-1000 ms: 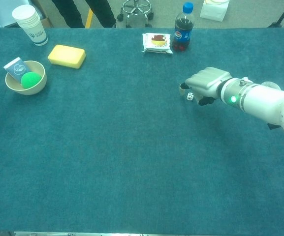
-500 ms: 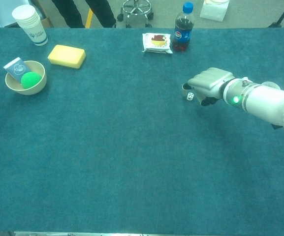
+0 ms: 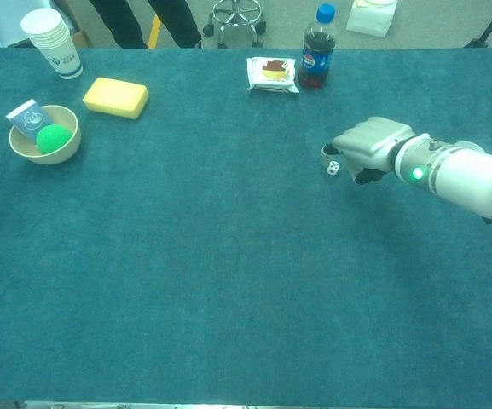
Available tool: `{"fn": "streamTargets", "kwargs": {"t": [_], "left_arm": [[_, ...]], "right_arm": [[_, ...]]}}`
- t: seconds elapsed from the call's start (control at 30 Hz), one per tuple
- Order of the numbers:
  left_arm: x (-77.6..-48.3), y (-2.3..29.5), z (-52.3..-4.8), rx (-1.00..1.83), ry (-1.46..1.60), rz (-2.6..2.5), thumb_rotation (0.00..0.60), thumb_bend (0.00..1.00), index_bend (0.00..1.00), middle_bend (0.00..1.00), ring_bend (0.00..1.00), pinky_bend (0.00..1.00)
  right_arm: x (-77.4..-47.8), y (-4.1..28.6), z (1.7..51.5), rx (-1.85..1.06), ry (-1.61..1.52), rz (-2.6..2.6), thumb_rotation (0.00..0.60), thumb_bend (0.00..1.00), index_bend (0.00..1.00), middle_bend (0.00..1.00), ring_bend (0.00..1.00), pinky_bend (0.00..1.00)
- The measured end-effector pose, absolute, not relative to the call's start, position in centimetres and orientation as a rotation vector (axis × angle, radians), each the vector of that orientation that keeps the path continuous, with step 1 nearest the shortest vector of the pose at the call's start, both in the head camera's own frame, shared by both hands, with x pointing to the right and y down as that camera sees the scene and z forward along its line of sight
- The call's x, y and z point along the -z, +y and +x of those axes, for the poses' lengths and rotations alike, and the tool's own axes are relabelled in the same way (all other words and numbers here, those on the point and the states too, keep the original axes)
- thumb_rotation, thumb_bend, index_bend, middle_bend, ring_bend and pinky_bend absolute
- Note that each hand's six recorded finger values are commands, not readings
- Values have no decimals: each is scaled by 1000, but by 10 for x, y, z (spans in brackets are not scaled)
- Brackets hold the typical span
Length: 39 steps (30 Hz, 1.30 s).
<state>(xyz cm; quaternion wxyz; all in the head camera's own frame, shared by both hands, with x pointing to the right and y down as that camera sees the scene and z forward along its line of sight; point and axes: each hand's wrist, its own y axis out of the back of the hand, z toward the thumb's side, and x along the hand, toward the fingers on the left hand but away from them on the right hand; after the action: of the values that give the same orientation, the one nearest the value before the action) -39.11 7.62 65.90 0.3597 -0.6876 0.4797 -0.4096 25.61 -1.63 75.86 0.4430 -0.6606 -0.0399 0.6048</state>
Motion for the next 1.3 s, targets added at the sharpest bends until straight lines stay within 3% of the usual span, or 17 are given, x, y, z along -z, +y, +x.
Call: {"fn": "streamTargets", "kwargs": {"t": [1.3], "left_arm": [[-659, 75, -390, 1057, 1239, -1772, 600, 0, 150, 2, 0, 44]], "right_arm": [[-743, -10, 276, -1521, -125, -1613, 600, 1000, 323, 1000, 1000, 1000]]}}
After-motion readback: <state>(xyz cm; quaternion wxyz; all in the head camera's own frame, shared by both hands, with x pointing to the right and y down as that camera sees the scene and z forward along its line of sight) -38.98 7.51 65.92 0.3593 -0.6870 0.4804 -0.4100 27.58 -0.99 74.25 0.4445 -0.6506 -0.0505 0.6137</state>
